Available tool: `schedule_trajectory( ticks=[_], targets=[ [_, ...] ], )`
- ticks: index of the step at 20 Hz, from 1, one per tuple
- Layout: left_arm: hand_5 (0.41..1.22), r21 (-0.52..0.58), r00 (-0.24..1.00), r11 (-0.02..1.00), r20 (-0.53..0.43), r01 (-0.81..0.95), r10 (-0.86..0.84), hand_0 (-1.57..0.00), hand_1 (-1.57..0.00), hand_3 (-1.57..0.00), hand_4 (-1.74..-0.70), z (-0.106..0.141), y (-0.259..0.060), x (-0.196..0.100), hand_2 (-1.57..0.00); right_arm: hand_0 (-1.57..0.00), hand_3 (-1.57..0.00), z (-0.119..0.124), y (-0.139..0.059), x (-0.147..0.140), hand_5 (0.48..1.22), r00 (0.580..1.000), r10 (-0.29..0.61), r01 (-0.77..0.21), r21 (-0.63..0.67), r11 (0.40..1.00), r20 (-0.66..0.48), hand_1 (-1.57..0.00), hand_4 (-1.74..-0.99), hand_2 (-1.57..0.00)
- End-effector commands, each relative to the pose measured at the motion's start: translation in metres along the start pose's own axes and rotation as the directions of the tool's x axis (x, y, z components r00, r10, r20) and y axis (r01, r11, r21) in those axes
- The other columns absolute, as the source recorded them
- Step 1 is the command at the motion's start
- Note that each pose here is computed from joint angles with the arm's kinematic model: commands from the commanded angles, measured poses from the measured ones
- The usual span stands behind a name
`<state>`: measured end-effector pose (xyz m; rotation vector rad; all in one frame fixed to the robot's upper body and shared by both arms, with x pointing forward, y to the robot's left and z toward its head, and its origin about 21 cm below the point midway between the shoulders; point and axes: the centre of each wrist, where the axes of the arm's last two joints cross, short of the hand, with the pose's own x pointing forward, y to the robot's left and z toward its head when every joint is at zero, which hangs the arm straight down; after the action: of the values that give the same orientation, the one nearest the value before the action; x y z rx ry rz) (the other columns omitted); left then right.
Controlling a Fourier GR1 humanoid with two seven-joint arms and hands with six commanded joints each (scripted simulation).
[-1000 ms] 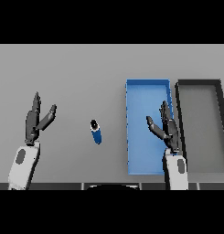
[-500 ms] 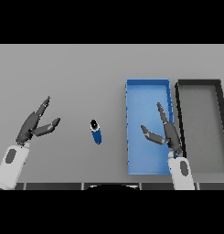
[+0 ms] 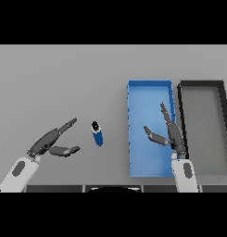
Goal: Pick up the blue pipe and place it into the blue bin.
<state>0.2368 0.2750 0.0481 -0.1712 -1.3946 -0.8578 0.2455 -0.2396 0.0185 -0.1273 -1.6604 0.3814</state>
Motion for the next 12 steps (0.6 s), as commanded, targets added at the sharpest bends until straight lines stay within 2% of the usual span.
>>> schedule_trajectory(
  ticks=[1,6,9,12],
  targets=[
    [0.474,-0.019,1.000,1.000,-0.014,0.008,-0.008,0.00,0.00,0.00,-1.06,-0.005,-0.006,-0.001,0.00,0.00,0.00,-0.002,-0.001,0.001,0.572,1.000,0.006,-0.005,0.004,1.000,-0.004,0.00,-1.223,0.00],
    [0.470,-0.094,0.999,0.995,0.041,0.016,-0.012,0.00,0.00,0.00,-1.12,-0.025,-0.031,0.000,0.00,0.00,0.00,0.000,0.002,0.001,0.570,1.000,0.008,-0.008,0.011,1.000,-0.010,0.00,-1.210,0.00],
    [0.486,-0.092,0.997,0.996,0.074,0.003,0.004,0.00,0.00,0.00,-1.15,-0.043,-0.044,0.001,0.00,0.00,0.00,0.003,0.007,0.001,0.560,1.000,-0.010,0.010,0.012,1.000,-0.004,0.00,-1.211,0.00],
    [0.488,-0.075,0.997,0.997,0.079,-0.016,0.022,0.00,0.00,0.00,-1.13,-0.062,-0.054,-0.003,0.00,0.00,0.00,0.002,0.002,0.000,0.554,1.000,-0.012,0.012,0.002,1.000,-0.021,0.00,-1.206,0.00]
  ],
)
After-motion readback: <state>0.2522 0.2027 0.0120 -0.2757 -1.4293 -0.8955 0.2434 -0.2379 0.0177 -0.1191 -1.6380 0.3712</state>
